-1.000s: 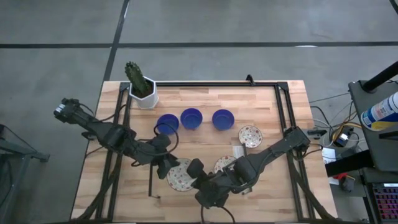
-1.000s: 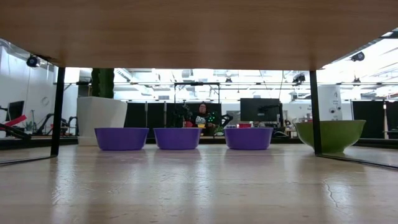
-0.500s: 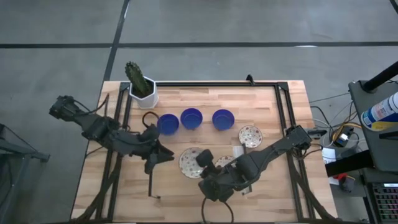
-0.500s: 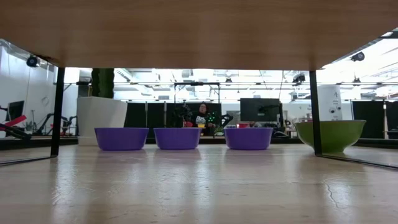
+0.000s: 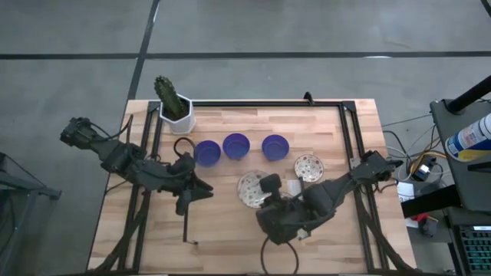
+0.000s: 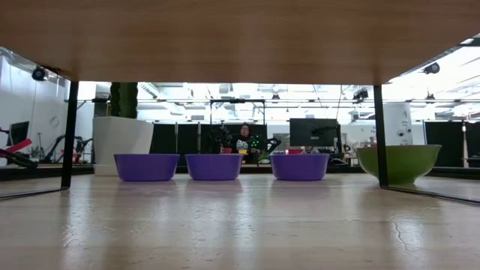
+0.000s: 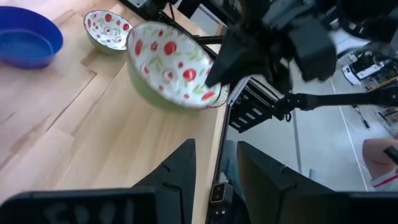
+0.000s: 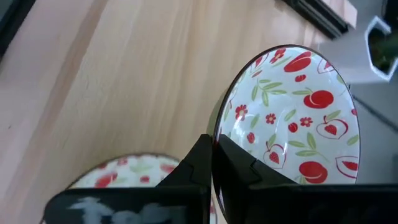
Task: Pick & Place Mini bowls
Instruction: Stack the bottom green bowl on the green bowl on the shelf
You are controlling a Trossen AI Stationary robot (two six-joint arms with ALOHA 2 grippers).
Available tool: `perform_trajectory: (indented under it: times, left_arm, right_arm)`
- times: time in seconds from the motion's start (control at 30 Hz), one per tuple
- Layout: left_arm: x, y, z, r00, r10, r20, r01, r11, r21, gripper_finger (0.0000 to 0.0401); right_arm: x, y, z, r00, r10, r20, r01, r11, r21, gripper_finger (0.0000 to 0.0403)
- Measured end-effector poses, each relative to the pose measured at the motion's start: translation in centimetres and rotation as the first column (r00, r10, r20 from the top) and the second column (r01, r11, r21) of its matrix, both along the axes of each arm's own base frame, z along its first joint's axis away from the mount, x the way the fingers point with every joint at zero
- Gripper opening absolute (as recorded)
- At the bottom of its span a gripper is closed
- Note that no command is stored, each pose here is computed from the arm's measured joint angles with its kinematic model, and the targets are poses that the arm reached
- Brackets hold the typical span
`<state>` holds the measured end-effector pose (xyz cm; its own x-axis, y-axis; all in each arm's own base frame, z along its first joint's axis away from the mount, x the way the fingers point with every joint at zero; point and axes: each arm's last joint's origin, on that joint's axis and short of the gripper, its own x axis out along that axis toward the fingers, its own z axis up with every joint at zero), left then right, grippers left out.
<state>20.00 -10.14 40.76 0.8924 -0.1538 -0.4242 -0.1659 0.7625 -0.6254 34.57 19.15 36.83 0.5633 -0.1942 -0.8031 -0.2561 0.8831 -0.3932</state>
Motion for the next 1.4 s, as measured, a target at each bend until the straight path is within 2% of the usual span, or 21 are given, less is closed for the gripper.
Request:
perform_trajectory:
  times: [0.17,0.37,0.7,0.97,1.17,1.4]
  left_arm:
    - [0.0,0.0,0.0,1.0,-0.007,0.001,0.007,1.0,0.016,0.0108]
    - [0.0,0.0,-0.1,1.0,-0.007,0.0,0.007,1.0,0.018,0.0108]
    - [0.0,0.0,-0.1,1.0,-0.004,-0.002,0.004,1.0,0.013,0.0108]
    - [0.0,0.0,-0.1,1.0,-0.004,0.0,0.004,1.0,0.018,0.0108]
    - [0.0,0.0,-0.1,1.0,-0.002,0.0,0.002,1.0,0.017,0.0108]
    - [0.0,0.0,-0.1,1.0,0.006,0.001,-0.006,1.0,0.019,0.0108]
  right_arm:
    - [-1.9,0.3,1.0,0.998,-0.053,-0.012,0.054,0.998,0.029,0.0008]
    - [-3.8,1.2,0.8,0.99,-0.122,-0.068,0.124,0.992,0.03,0.0008]
    - [-6.1,4.2,0.7,0.994,-0.103,-0.037,0.105,0.993,0.05,0.0008]
    - [-6.3,5.5,-0.9,0.995,-0.09,-0.035,0.091,0.995,0.048,0.0008]
    - [-6.1,5.6,-2.8,0.992,-0.097,-0.075,0.098,0.995,0.005,0.0008]
    - [-6.1,5.7,-3.3,0.991,-0.107,-0.079,0.108,0.994,0.012,0.0009]
